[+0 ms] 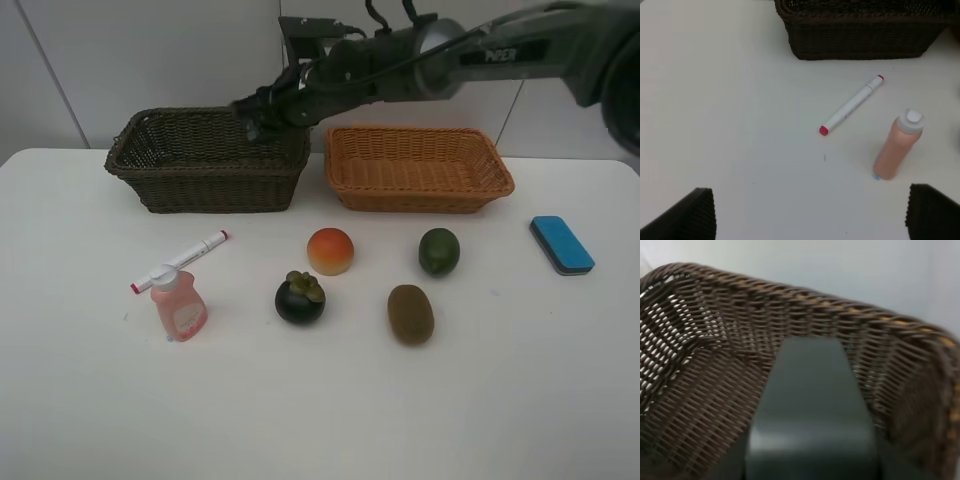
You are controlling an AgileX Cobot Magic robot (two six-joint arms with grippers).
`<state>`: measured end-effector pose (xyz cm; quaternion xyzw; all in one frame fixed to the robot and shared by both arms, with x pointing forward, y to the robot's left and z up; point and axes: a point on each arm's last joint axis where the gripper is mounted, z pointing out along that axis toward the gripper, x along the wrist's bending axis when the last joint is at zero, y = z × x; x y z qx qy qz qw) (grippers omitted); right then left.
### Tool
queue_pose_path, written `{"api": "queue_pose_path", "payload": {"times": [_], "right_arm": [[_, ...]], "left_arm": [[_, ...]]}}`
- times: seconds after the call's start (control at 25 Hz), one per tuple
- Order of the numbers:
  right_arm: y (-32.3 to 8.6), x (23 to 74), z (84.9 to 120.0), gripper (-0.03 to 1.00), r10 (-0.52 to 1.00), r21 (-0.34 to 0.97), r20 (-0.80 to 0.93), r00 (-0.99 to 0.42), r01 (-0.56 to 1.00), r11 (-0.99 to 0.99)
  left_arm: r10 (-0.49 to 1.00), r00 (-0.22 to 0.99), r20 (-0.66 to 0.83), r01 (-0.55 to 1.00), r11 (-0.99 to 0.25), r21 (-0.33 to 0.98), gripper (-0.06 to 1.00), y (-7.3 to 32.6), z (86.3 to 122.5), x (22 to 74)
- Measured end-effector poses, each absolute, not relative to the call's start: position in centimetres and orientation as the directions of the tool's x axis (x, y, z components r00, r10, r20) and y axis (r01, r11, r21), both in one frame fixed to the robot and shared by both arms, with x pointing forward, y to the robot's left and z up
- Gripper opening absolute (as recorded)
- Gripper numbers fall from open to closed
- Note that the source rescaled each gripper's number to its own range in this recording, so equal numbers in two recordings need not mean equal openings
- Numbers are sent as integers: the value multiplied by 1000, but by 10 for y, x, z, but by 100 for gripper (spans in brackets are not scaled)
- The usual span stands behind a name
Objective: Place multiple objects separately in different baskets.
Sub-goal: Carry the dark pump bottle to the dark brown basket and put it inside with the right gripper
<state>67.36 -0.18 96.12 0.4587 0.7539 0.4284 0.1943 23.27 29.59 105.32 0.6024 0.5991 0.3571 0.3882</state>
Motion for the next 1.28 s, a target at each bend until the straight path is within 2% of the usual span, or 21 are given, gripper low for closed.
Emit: {"api": "queue_pose_path", "payload": {"times": [0.36,0.84,0.88,0.92,1.0,1.04,1.12,1.28], "right_arm": [[16,670,934,1,843,812,99,-529,532,239],[18,669,935,1,841,815,99,-533,528,239],[18,669,935,9,841,815,99,-533,528,239],[18,669,935,24,840,820,100,-533,523,235],[19,670,938,70,838,835,101,-536,504,222],[19,671,939,81,837,839,99,-538,497,221],[20,670,939,94,836,841,99,-539,495,220],[20,670,939,99,836,841,99,-539,495,220]], "left_arm": [[999,27,-35,445,19,896,99,296,1053,233],[999,27,-35,445,19,896,99,296,1053,233],[999,27,-35,445,19,896,99,296,1053,233],[999,27,-35,445,19,896,99,296,1053,233],[999,27,-35,445,19,896,99,296,1053,233],[999,27,-35,445,19,896,99,296,1053,233],[999,27,-35,445,19,896,99,296,1053,233],[999,27,-35,445,19,896,99,296,1053,233]]}}
